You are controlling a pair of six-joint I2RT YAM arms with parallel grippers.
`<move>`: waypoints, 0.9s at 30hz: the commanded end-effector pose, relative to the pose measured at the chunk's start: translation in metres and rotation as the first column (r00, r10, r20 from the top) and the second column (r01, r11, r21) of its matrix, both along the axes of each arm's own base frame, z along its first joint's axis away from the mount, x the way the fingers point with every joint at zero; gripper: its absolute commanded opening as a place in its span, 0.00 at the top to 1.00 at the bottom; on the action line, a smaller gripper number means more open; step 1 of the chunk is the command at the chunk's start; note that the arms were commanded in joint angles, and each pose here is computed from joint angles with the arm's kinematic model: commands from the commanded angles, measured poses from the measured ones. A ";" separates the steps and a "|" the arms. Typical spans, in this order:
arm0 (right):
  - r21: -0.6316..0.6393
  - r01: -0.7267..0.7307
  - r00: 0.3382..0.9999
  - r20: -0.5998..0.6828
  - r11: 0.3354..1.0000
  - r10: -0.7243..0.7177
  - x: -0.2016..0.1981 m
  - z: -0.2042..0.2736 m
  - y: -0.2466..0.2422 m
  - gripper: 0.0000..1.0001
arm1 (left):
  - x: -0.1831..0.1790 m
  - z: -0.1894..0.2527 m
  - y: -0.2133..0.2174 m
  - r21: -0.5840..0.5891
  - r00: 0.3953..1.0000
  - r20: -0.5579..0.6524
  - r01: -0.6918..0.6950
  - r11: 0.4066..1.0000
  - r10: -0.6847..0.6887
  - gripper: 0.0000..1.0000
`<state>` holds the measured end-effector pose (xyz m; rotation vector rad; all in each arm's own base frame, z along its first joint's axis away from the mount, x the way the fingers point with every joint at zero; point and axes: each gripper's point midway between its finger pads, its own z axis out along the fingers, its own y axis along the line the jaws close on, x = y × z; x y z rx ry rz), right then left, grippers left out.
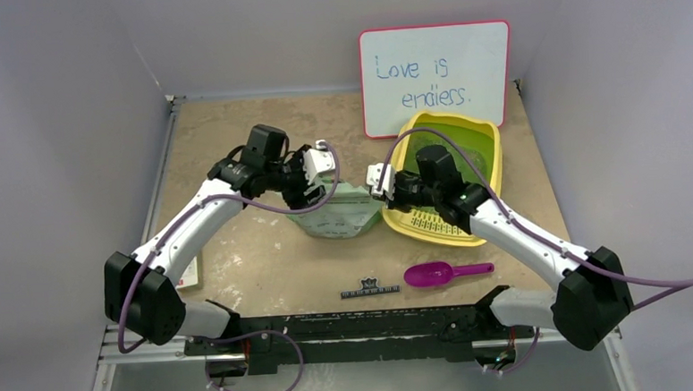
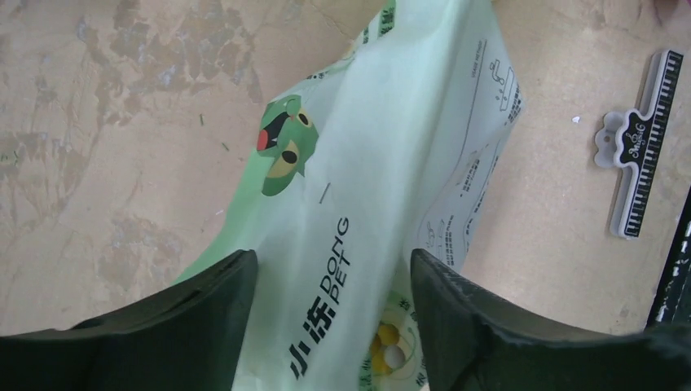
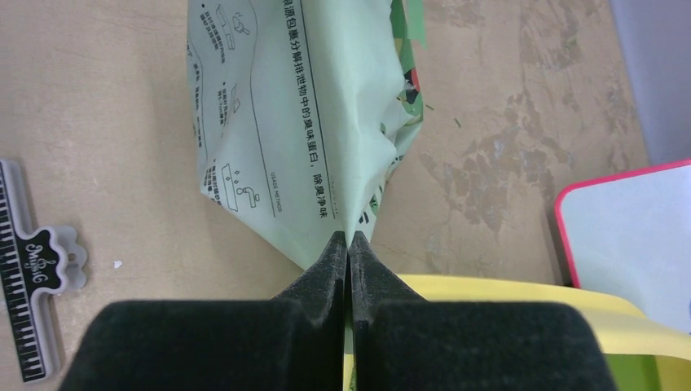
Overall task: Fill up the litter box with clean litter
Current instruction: Close the cat litter bag at the center of the board.
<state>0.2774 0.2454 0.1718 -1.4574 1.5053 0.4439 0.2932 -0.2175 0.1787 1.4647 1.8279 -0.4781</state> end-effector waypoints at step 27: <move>0.193 0.090 0.996 -0.023 0.977 -0.087 0.013 0.051 -0.002 0.77 | 0.012 -0.007 0.011 0.113 0.999 0.039 -0.005 0.994 0.000 1.00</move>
